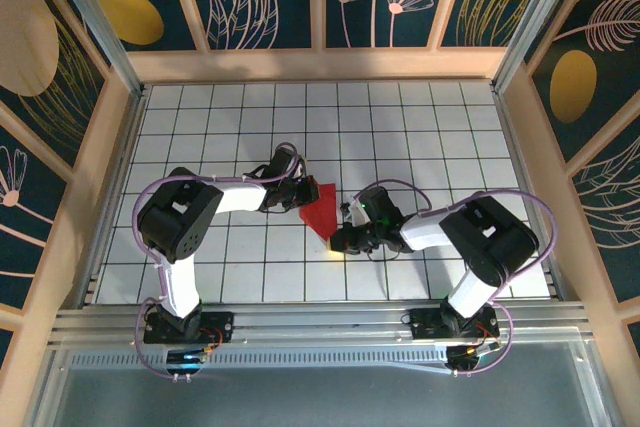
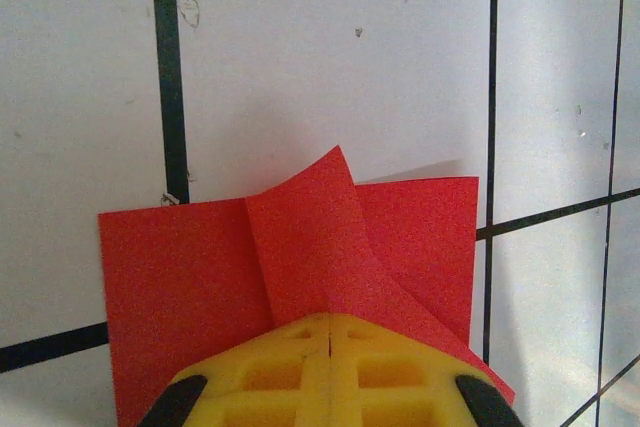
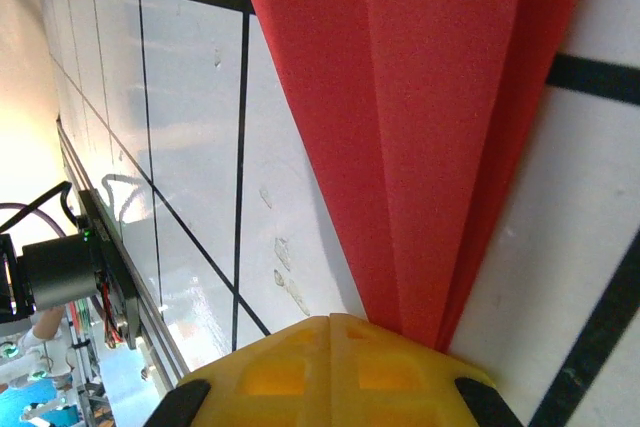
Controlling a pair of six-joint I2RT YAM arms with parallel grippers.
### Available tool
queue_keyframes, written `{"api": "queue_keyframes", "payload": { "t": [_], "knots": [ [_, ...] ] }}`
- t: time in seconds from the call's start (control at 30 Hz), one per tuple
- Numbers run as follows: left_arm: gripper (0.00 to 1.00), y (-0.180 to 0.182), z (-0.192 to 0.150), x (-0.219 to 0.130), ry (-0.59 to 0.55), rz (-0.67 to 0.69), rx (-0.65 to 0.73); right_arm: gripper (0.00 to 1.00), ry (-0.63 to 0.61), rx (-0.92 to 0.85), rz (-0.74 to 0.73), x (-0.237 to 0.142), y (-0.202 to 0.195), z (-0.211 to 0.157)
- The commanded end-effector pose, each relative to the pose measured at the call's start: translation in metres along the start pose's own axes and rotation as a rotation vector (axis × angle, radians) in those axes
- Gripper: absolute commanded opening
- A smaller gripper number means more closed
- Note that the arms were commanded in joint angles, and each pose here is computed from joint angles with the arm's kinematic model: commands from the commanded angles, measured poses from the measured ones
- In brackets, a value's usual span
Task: Fold a paper plane with a square sheet of paper (fold left side to right side)
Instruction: Fourth fold the wing at the center of the table.
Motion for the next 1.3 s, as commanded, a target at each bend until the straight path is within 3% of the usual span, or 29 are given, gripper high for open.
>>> {"api": "queue_keyframes", "payload": {
  "t": [0.0,0.4,0.87,1.27],
  "knots": [
    [0.01,0.041,-0.026,0.015,0.097,0.203,-0.051,0.00,0.079,0.059,-0.054,-0.001,-0.009,-0.019],
    [0.01,0.038,-0.025,0.014,0.095,0.192,-0.048,0.00,-0.062,-0.065,0.035,-0.044,0.039,0.015],
    [0.01,0.037,-0.024,0.012,0.091,0.186,-0.046,0.00,-0.118,0.008,-0.021,-0.008,0.012,0.043],
    [0.01,0.038,-0.024,0.013,0.094,0.188,-0.045,0.00,-0.134,0.011,-0.002,-0.015,0.010,0.039]
  ]
}}
Point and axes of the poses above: each hand's point on the last joint's axis, 136 mm out from that joint toward the fingers, its own x axis out along the fingers, its own y axis along the line the jaws close on, z = x × y, the point moved 9 cm from there along -x, back along the fingers, and after that the axes turned 1 degree about -x, right-handed, at the moved point
